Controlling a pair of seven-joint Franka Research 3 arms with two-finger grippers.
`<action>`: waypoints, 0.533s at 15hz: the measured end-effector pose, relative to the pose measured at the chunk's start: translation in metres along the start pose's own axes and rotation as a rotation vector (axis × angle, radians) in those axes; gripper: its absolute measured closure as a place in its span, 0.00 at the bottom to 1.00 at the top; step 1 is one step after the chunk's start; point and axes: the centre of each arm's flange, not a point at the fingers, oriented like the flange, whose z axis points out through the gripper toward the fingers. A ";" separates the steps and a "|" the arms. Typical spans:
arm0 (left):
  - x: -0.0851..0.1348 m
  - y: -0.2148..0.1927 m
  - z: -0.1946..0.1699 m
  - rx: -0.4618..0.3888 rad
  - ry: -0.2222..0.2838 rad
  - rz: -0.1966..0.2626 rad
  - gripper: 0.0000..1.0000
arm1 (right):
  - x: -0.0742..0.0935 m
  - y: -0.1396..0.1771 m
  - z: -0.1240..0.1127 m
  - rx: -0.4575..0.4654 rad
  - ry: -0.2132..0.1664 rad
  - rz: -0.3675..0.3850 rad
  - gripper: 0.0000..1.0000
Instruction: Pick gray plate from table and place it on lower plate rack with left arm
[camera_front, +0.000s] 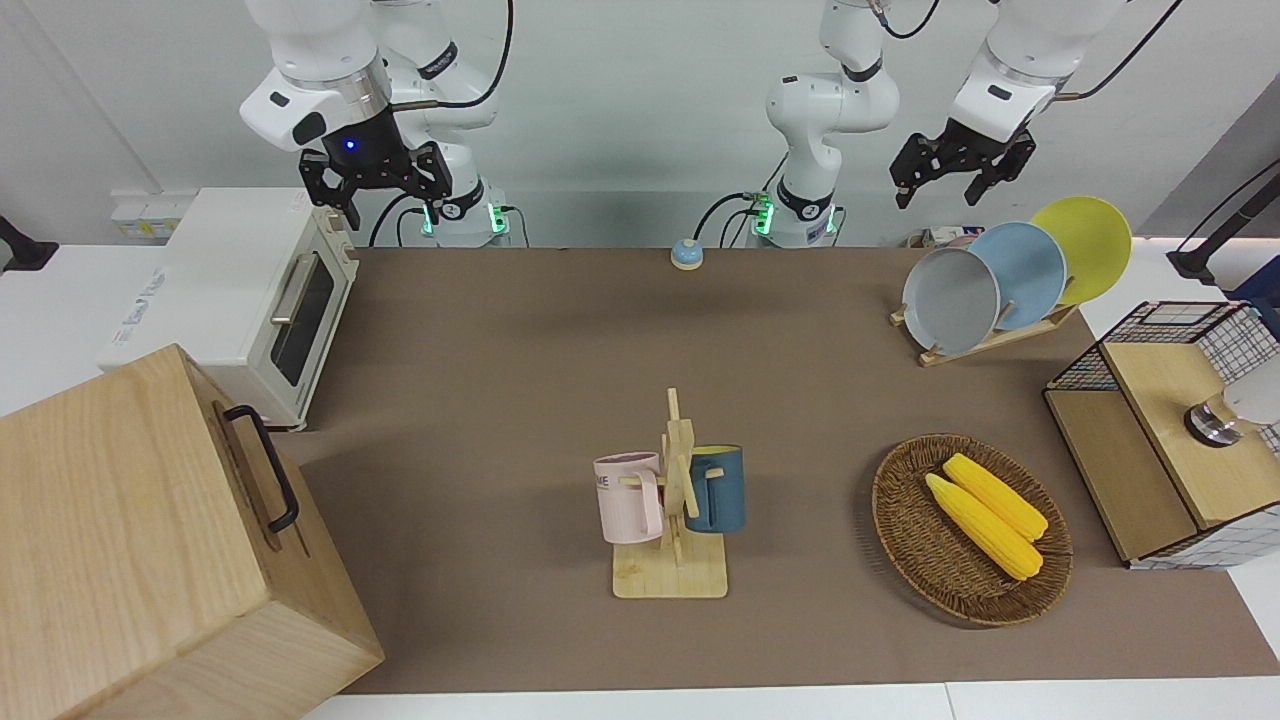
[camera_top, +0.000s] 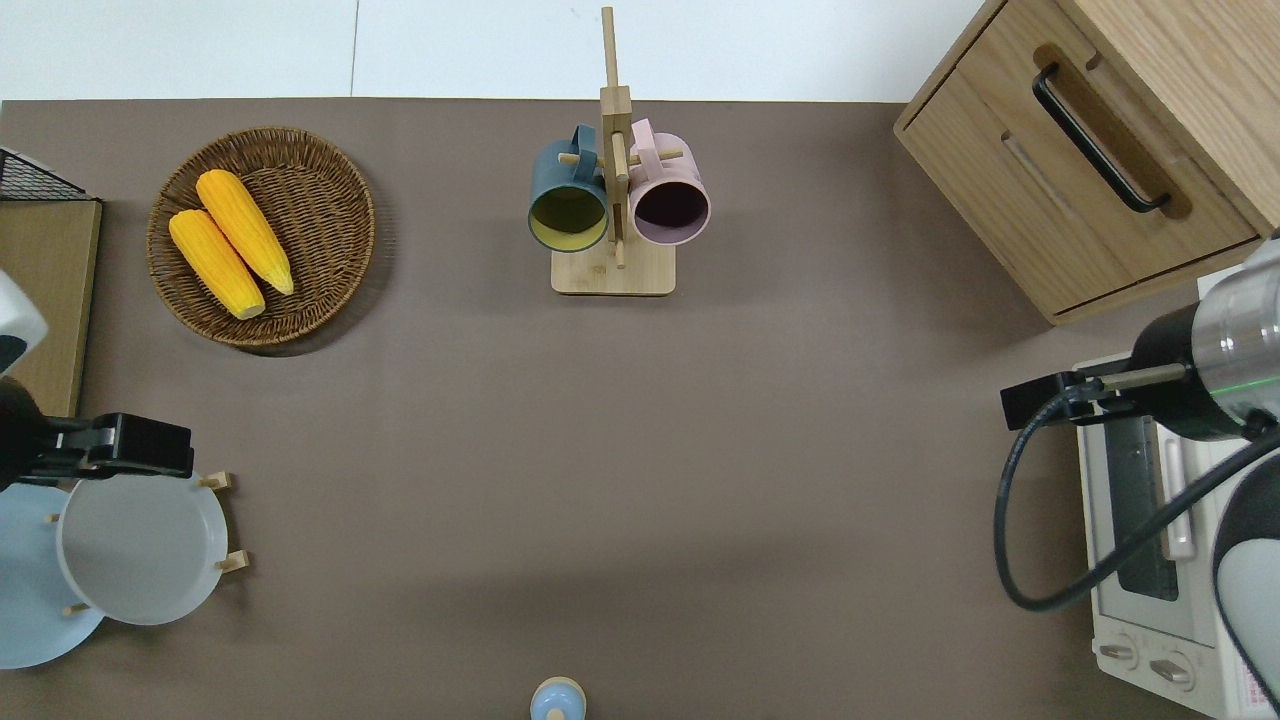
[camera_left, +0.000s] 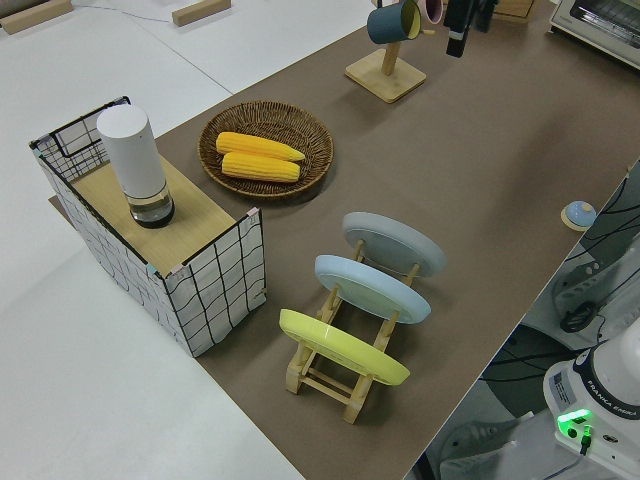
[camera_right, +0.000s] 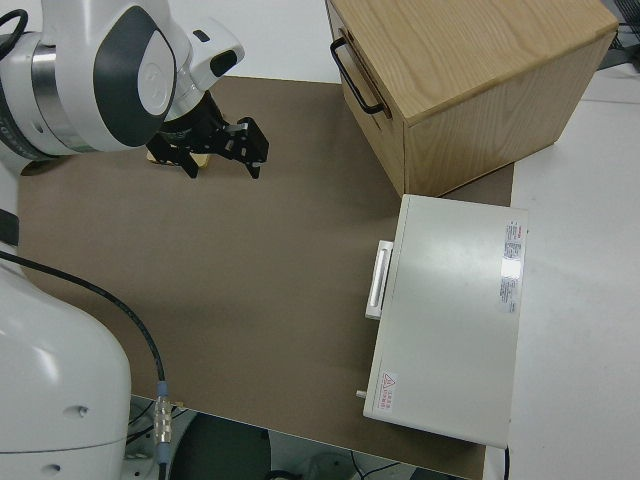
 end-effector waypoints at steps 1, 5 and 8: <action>-0.002 -0.002 -0.004 -0.006 0.010 0.007 0.00 | 0.000 0.000 0.000 0.000 0.000 0.000 0.01; -0.019 -0.010 -0.015 -0.026 0.042 0.024 0.00 | 0.000 0.000 0.000 0.000 0.000 0.000 0.01; -0.023 -0.011 -0.004 -0.029 0.087 0.023 0.00 | 0.000 0.000 0.000 0.000 0.000 0.000 0.01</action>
